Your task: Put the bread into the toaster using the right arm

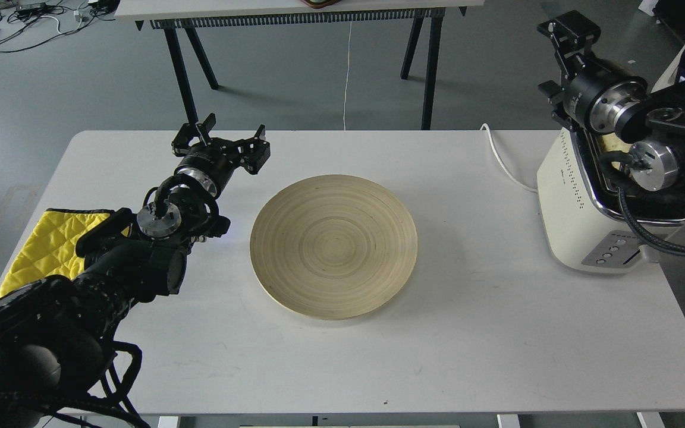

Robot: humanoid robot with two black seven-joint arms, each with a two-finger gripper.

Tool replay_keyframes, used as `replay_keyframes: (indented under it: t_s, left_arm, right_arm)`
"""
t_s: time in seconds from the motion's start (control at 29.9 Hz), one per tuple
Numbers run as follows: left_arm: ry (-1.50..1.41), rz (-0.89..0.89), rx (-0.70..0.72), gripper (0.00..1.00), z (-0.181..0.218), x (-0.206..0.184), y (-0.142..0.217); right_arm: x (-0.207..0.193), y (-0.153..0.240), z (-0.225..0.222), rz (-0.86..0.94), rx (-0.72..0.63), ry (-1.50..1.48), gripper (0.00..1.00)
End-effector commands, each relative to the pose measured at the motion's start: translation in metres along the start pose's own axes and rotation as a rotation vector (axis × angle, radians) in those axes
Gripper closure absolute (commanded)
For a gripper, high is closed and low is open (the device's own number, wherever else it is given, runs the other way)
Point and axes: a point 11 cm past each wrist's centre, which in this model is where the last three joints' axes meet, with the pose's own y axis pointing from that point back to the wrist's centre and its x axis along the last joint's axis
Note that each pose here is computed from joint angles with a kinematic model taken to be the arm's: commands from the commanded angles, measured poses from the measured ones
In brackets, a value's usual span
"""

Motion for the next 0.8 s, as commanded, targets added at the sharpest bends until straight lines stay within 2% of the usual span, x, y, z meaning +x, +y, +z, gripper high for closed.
replay_keyframes:
  t_s: [0.0,0.13,0.33,0.77]
  left_arm:
    - [0.001,0.0,0.0,0.0,0.0,0.0,0.0]
    - [0.001,0.0,0.0,0.0,0.0,0.0,0.0]
    - [0.001,0.0,0.0,0.0,0.0,0.0,0.0]
    - [0.001,0.0,0.0,0.0,0.0,0.0,0.0]
  right_arm:
    - [-0.021,-0.011,-0.009,-0.049,0.071,-0.154,0.01]
    - [-0.053,-0.025,0.001,-0.143,0.156,-0.342,0.01]
    - [-0.07,-0.039,0.023,-0.345,0.204,-0.481,0.01]
    - [-0.085,-0.034,0.104,-0.447,0.152,-0.609,0.01]
